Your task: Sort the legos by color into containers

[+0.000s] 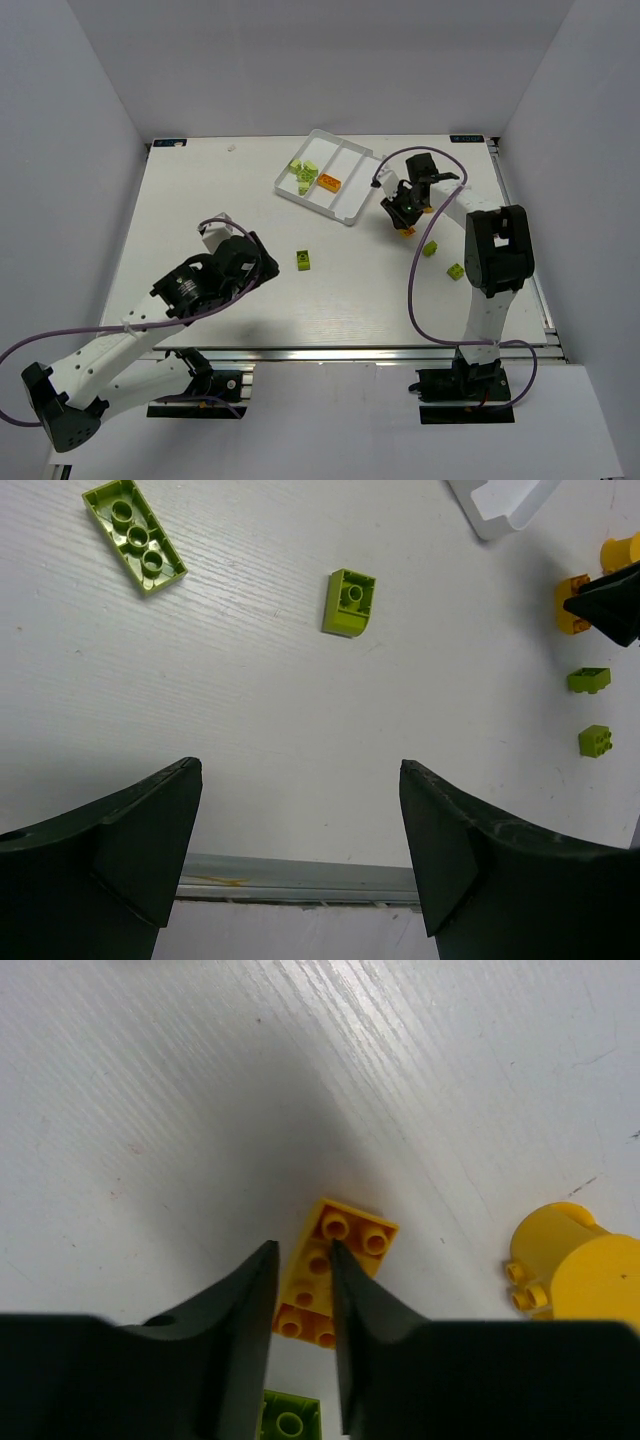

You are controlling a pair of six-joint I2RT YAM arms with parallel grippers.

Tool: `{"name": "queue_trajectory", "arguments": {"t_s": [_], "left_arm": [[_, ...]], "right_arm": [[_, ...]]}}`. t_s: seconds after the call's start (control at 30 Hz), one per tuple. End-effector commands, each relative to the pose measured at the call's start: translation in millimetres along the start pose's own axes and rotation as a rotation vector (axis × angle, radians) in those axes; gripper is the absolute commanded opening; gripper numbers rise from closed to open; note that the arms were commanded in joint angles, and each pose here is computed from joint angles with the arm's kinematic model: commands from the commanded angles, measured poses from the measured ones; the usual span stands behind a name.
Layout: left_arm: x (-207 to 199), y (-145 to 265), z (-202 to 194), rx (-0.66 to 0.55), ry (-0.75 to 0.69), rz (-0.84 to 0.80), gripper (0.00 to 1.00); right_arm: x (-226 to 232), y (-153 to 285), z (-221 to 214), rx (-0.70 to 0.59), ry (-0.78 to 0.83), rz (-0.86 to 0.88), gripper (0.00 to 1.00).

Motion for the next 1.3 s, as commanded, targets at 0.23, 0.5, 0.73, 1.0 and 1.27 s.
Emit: {"name": "queue_trajectory", "arguments": {"t_s": [0.23, 0.5, 0.73, 1.0, 1.27], "left_arm": [[9, 2, 0, -0.022, 0.030, 0.018, 0.90], [9, 4, 2, -0.028, 0.036, 0.014, 0.90], [12, 6, 2, -0.031, 0.041, 0.016, 0.90], [15, 8, 2, -0.034, 0.051, 0.021, 0.90], [23, 11, 1, -0.033, 0.072, 0.019, 0.90]], "right_arm": [[6, 5, 11, -0.041, -0.014, 0.045, 0.13], [-4, 28, 46, -0.148, 0.009, 0.027, 0.06], [-7, 39, 64, -0.208, 0.024, 0.016, 0.03], [-17, 37, 67, -0.163, 0.038, -0.035, 0.47], [-23, 31, 36, -0.042, 0.385, 0.092, 0.78]]}}
Point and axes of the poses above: each gripper's point midway between its finger pads, its own y axis back along the fingers, its own x axis along the line the jaws close on, z = x × y, the point moved 8 cm from there along y, back along the fingers, and after that the axes turned 9 degrees about y, right-handed, at the moved point
